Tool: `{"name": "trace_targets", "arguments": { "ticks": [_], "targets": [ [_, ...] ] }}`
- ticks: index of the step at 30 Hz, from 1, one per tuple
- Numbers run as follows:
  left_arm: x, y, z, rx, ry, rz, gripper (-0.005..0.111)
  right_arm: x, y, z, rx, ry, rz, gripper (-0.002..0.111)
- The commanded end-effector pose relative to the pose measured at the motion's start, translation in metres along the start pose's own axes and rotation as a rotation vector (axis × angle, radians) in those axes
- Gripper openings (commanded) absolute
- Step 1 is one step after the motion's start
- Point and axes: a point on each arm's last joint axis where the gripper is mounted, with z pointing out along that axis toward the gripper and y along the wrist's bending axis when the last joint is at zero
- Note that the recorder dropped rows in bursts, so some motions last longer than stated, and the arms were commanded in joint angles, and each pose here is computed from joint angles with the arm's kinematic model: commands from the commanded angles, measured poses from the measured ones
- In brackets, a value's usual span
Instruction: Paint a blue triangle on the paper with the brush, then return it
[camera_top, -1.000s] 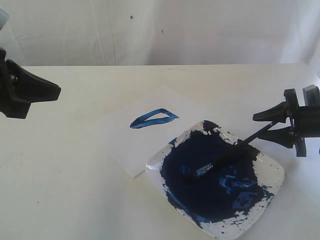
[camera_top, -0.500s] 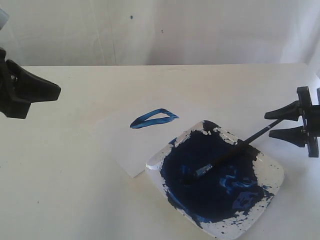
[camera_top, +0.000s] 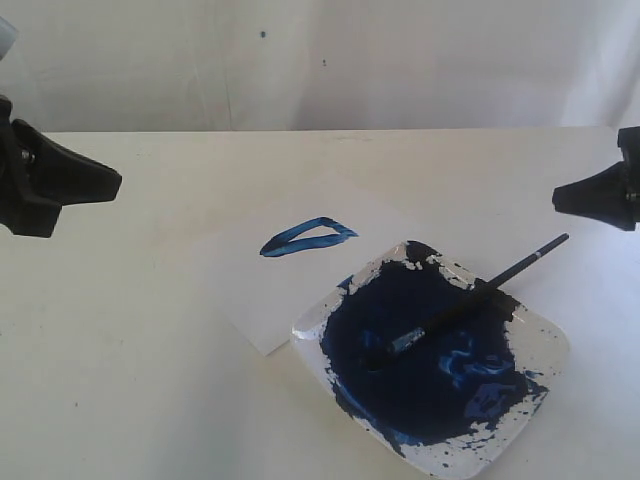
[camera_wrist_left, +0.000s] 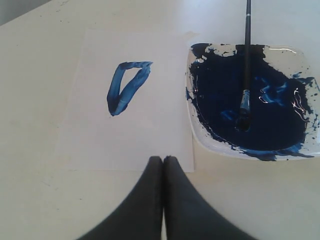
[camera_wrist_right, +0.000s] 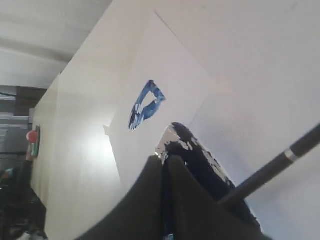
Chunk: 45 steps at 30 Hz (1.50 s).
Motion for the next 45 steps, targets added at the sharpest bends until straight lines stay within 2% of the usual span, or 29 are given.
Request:
{"name": "trace_targets", "arguments": {
  "ticks": [1,10,15,18,24,30,35,45],
  "targets": [
    [0.0,-0.003,-0.002,0.012,-0.011,-0.012,0.0,-0.001,0.042,-0.011,-0.012,-0.025,-0.173,0.0],
    [0.0,-0.003,-0.002,0.01,-0.011,-0.013,0.0,0.031,0.147,-0.023,-0.082,-0.08,-0.614,0.0],
    [-0.001,-0.001,-0.002,-0.003,-0.017,-0.013,0.0,0.064,0.2,-0.053,-0.019,-0.09,-0.874,0.0],
    [-0.001,-0.001,-0.002,-0.002,-0.019,-0.014,0.0,0.092,0.22,-0.071,0.055,-0.114,-0.976,0.0],
    [-0.001,-0.001,-0.002,-0.002,-0.019,-0.014,0.0,0.138,0.233,-0.108,0.439,-0.414,-1.112,0.0],
    [-0.001,-0.001,-0.002,-0.008,-0.021,-0.014,0.0,0.167,0.218,-0.126,0.651,-0.714,-1.081,0.0],
    [-0.001,0.0,-0.002,-0.014,-0.024,-0.014,0.0,0.163,0.215,-0.131,0.637,-0.883,-0.955,0.0],
    [-0.001,-0.001,-0.002,-0.002,-0.019,-0.014,0.0,0.165,0.216,-0.125,0.591,-0.844,-0.97,0.0]
  ]
}}
